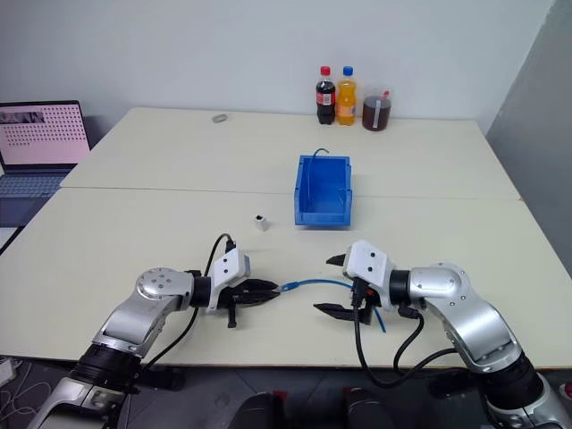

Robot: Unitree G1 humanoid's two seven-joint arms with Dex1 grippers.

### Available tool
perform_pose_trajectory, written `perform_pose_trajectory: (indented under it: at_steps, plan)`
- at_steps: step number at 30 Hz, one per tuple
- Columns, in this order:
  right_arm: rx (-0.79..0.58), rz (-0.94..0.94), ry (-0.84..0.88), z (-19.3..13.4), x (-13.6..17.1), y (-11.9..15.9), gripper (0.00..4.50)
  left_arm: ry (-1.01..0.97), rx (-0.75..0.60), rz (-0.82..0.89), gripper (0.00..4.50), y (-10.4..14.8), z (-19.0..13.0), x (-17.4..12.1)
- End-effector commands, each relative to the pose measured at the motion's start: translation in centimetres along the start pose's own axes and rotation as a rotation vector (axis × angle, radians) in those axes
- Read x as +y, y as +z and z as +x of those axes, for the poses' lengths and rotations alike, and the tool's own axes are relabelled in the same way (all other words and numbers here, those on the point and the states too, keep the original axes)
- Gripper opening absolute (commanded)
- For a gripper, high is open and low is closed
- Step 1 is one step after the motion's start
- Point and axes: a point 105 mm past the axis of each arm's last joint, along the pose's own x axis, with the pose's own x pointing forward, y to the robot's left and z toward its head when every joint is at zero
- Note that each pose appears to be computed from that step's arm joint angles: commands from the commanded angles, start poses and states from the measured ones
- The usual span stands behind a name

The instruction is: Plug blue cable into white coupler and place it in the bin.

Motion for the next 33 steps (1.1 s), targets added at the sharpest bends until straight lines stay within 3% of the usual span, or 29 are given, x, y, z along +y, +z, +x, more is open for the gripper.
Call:
perform_pose_trajectory:
  at_steps: [1, 8, 14, 19, 33]
  plan:
    - [-0.041, 0.004, -0.044, -0.9, 0.1, 1.0, 4.5, -0.014, -0.028, -0.017, 0.24, -0.1, 0.2, -0.7]
    - [-0.09, 0.087, -0.074, -2.2, 1.0, 1.2, 4.5, 0.001, -0.197, -0.007, 0.24, 4.2, -1.6, 0.1]
    - [-0.224, 0.305, 0.019, -1.9, 3.9, 2.2, 4.5, -0.112, -0.289, -0.053, 0.24, 7.9, -2.5, -0.9]
    - [-0.289, 0.432, 0.025, -1.7, 4.1, 3.0, 4.5, -0.16, -0.371, -0.142, 0.24, 10.2, -2.9, -0.8]
    - [-0.511, 0.576, -0.116, -1.1, -1.8, 4.8, 4.5, -0.297, -0.524, -0.392, 0.24, 13.3, -3.9, -1.4]
